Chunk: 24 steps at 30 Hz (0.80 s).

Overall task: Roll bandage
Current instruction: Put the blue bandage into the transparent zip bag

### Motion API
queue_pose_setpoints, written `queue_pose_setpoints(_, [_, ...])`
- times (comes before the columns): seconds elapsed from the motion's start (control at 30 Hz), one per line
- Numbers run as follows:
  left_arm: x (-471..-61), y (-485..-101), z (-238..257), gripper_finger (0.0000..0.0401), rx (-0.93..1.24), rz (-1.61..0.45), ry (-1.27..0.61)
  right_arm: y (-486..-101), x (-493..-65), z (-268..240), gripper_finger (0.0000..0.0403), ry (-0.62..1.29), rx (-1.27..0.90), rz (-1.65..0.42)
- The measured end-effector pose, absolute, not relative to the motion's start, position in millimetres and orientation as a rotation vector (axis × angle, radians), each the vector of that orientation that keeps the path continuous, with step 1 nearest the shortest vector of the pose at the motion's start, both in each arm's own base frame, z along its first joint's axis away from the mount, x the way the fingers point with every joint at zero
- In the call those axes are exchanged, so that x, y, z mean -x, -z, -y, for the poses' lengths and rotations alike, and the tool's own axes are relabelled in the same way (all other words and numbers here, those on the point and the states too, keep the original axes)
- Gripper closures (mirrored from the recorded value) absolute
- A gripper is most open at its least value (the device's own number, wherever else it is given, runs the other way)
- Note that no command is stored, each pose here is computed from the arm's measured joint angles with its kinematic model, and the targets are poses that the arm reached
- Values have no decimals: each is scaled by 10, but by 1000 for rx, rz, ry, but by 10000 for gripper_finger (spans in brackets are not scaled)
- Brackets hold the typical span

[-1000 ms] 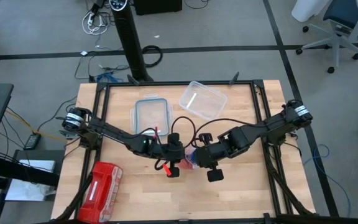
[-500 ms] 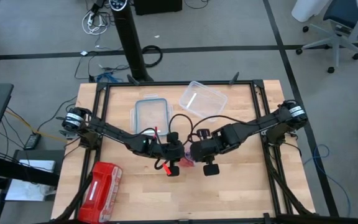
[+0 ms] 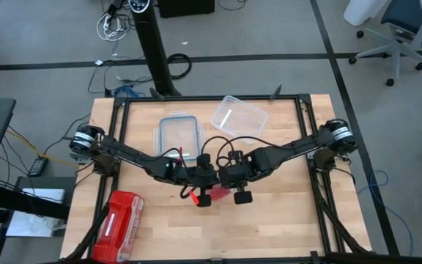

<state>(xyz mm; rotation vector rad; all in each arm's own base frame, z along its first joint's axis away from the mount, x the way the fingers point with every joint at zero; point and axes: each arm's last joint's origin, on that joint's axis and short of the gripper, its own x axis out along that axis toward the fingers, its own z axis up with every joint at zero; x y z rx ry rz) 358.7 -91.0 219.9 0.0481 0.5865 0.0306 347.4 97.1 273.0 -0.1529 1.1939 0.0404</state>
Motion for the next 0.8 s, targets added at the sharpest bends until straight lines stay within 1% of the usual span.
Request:
queue_pose_setpoints(0.1, [-3567, -2238, 913, 401, -48, -580, -32, -2668, -3523, -965, 384, -41, 161, -1197])
queue_pose_setpoints(0.23, [-3563, -2243, 918, 401, -50, -579, -35, -2694, -3563, -973, 390, -54, 161, -1147])
queue_pose_setpoints(0.4, [-3558, -2245, 933, 401, -62, -575, -44, -2704, -3576, -997, 391, -107, 143, -1131])
queue_pose_setpoints(0.5, [-3556, -2249, 945, 401, -66, -572, -47, -2745, -3505, -973, 391, -74, 113, -1165])
queue_pose_setpoints(0.67, [-3559, -2257, 949, 401, -66, -566, -49, -3047, -3311, -1006, 398, -33, 65, -1081])
queue_pose_setpoints(0.8, [-3562, -2262, 951, 401, -67, -560, -47, -3055, -3238, -1005, 401, 38, 53, -1115])
